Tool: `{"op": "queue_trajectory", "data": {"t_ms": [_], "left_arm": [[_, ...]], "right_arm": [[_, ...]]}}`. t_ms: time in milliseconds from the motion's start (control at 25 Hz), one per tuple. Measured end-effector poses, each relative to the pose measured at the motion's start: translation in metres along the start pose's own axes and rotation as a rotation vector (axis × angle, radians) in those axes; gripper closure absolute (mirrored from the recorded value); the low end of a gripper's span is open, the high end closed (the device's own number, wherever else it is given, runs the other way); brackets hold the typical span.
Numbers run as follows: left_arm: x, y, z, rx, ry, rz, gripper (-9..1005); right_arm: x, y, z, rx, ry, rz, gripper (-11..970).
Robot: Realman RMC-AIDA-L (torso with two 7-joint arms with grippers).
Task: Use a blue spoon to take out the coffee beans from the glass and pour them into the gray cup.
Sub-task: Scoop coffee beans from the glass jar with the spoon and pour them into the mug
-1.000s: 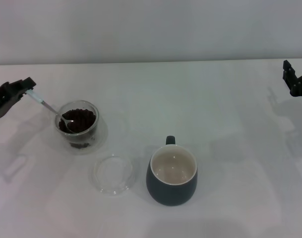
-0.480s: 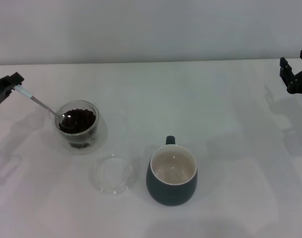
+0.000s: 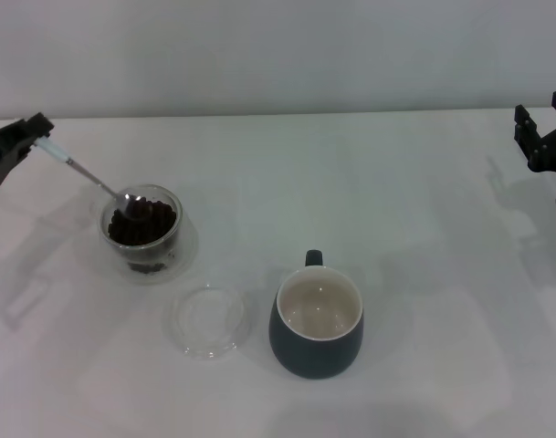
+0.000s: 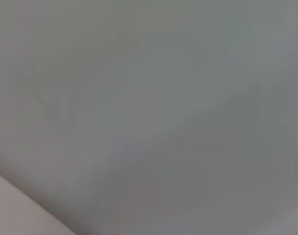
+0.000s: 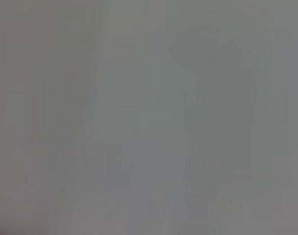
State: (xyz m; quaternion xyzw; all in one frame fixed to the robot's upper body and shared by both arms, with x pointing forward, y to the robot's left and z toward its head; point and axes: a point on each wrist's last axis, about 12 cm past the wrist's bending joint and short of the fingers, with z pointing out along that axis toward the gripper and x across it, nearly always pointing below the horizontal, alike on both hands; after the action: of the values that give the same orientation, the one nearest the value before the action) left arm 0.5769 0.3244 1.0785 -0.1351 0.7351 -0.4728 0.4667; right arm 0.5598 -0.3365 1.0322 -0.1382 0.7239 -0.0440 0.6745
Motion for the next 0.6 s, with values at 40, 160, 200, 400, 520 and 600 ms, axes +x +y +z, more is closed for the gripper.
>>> {"op": "queue_trajectory", "data": {"t_ms": [40, 160, 200, 400, 520, 600], "left_arm": [[0.000, -0.002, 0.001, 0.009, 0.003, 0.002, 860], [-0.001, -0.008, 0.009, 0.033, 0.020, 0.010, 860], [-0.001, -0.009, 0.011, 0.037, 0.023, 0.012, 860], [0.001, -0.019, 0.027, 0.069, 0.065, 0.034, 861], [0.006, -0.028, 0.040, 0.094, 0.106, 0.054, 861], [0.008, -0.033, 0.046, 0.106, 0.126, 0.064, 861]], "right_arm": [[0.000, 0.000, 0.000, 0.000, 0.000, 0.000, 435], [0.000, 0.000, 0.001, -0.001, -0.001, 0.000, 435], [-0.001, 0.000, 0.001, -0.001, -0.002, 0.000, 435], [-0.002, 0.001, 0.002, -0.003, -0.006, -0.001, 435], [-0.004, 0.001, 0.004, -0.006, -0.011, -0.002, 435], [-0.005, 0.002, 0.006, -0.008, -0.015, -0.002, 435]]}}
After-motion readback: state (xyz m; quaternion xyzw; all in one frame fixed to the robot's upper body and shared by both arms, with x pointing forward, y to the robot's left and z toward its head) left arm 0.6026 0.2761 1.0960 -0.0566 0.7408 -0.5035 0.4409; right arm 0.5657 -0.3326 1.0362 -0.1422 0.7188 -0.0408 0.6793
